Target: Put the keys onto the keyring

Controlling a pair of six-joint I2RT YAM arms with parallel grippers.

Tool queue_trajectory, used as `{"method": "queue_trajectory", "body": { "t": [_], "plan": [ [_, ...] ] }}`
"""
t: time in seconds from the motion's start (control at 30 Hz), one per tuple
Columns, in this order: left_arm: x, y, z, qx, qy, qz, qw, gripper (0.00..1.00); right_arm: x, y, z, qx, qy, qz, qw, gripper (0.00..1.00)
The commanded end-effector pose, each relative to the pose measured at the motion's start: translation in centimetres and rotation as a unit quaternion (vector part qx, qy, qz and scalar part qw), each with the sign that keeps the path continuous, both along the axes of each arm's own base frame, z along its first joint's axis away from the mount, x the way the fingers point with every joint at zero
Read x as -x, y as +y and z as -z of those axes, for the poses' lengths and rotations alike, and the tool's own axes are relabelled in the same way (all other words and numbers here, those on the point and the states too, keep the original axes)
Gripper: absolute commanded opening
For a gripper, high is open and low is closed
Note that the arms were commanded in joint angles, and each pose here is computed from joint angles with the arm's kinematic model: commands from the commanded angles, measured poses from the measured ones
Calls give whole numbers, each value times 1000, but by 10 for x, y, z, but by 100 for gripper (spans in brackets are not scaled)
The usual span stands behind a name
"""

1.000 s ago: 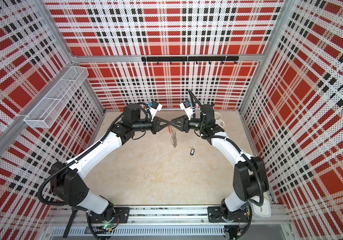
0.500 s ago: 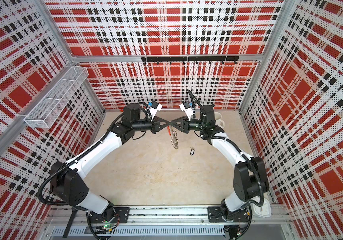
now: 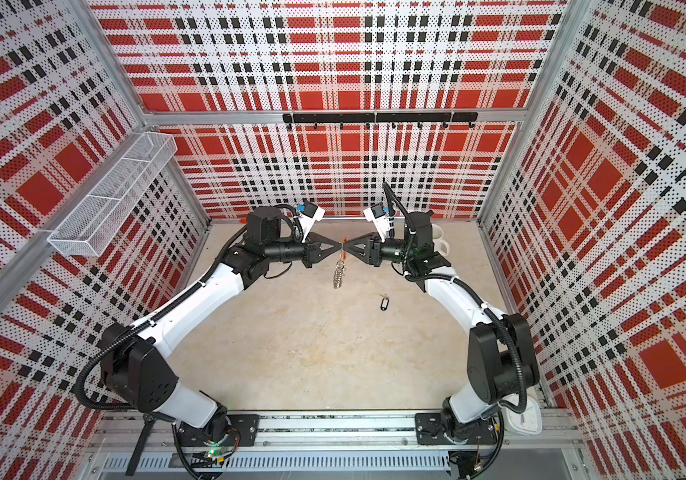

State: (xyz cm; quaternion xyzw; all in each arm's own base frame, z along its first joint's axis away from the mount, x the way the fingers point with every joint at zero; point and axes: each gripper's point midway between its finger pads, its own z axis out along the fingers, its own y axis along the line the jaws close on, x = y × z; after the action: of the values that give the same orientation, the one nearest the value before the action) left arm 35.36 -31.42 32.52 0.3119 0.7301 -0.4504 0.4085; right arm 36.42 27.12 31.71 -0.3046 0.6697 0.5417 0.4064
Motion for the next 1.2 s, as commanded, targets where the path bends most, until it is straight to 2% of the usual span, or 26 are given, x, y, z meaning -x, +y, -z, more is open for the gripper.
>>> {"method": "queue_trajectory", "body": {
  "t": [0.0, 0.27, 0.4, 0.67, 0.77, 0.8, 0.83, 0.93, 1.07, 1.17],
  "plan": [
    [5, -5, -31, 27, -37, 16, 999, 0, 8, 0, -12, -12, -21, -15, 1000, 22],
    [5, -6, -31, 26, -37, 16, 999, 0, 9, 6, -14, -16, -22, -23, 999, 0],
    [4, -7, -28, 26, -35, 16, 999, 0, 11, 7, -25, -35, -28, -21, 999, 0],
    [1, 1, -37, 45, -46, -8, 998, 0, 16, 6, -54, -112, -39, -8, 993, 0],
    [-1, 8, -42, 65, -46, -22, 997, 11, 19, 7, -60, -131, -42, -12, 990, 0],
    [-3, 11, -44, 74, -45, -28, 996, 25, 19, 7, -61, -137, -43, -12, 990, 0],
    [-5, 15, -47, 84, -44, -38, 995, 35, 20, 8, -62, -143, -42, -13, 989, 0],
    [-12, 35, -58, 129, -39, -73, 988, 44, 21, 6, -66, -160, -44, -10, 986, 0],
    [-15, 69, -70, 194, -43, -116, 973, 40, 26, 2, -77, -187, -51, -13, 981, 0],
    [-15, 77, -70, 209, -45, -127, 969, 37, 30, 0, -84, -208, -53, -22, 976, 0]
  ]
}}
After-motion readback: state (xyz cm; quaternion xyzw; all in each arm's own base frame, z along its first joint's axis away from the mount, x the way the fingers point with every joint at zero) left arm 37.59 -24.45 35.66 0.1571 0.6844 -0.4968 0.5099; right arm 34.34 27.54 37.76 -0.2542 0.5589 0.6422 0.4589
